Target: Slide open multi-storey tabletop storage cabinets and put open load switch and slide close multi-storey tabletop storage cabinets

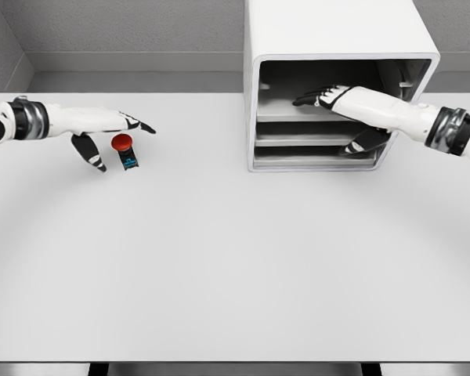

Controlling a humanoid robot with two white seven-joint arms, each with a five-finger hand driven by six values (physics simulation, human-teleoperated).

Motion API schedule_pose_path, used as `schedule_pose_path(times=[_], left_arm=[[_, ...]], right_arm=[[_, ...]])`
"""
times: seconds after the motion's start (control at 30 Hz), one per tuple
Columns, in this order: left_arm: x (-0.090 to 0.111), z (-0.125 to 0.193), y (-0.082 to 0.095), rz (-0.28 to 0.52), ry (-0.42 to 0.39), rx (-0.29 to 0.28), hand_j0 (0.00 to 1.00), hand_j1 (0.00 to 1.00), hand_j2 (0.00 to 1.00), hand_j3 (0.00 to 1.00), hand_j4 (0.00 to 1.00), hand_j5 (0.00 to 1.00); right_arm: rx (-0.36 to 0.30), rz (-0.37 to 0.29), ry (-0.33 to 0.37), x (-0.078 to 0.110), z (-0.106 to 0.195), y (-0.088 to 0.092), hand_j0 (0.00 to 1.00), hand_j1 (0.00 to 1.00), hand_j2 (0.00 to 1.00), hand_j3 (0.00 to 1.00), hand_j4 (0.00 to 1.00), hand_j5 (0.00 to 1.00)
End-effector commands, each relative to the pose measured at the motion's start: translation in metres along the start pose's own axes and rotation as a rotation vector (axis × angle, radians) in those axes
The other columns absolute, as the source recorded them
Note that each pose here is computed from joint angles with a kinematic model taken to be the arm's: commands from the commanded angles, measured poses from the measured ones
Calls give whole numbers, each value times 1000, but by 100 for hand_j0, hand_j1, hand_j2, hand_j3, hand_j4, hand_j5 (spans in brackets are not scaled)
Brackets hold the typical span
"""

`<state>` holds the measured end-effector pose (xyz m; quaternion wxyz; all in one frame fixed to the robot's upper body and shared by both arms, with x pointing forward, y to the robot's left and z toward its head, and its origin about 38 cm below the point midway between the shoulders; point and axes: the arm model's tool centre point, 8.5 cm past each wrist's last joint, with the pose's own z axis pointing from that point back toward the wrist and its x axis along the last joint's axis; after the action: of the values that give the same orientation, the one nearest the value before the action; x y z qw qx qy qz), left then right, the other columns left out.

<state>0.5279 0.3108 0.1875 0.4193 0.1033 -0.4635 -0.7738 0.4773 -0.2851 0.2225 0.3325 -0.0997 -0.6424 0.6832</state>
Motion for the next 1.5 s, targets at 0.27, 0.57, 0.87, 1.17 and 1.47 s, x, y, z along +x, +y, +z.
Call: schedule_pose_path(times=[0.27, 0.57, 0.87, 1.17, 1.47], left_arm=[[0, -1, 3, 11, 1, 12, 94, 94, 94, 94, 94, 94], [9, -5, 6, -5, -29, 19, 84, 84, 84, 84, 84, 84], [6, -3, 0, -1, -22, 9, 81, 81, 81, 81, 81, 81], [7, -4, -3, -1, -23, -1, 72, 72, 72, 72, 72, 72], [6, -5, -5, -2, -20, -9, 50, 50, 50, 50, 50, 50]], right_arm=[[33, -23, 3, -2, -2, 11, 100, 100, 100, 100, 100, 100], [39, -37, -8, 2, -3, 20, 100, 100, 100, 100, 100, 100], [46, -18, -22, 10, 13, 15, 100, 100, 100, 100, 100, 100], [49, -6, -38, 20, 29, 13, 100, 100, 100, 100, 100, 100], [64, -11, -46, 27, 39, 19, 100, 100, 100, 100, 100, 100]])
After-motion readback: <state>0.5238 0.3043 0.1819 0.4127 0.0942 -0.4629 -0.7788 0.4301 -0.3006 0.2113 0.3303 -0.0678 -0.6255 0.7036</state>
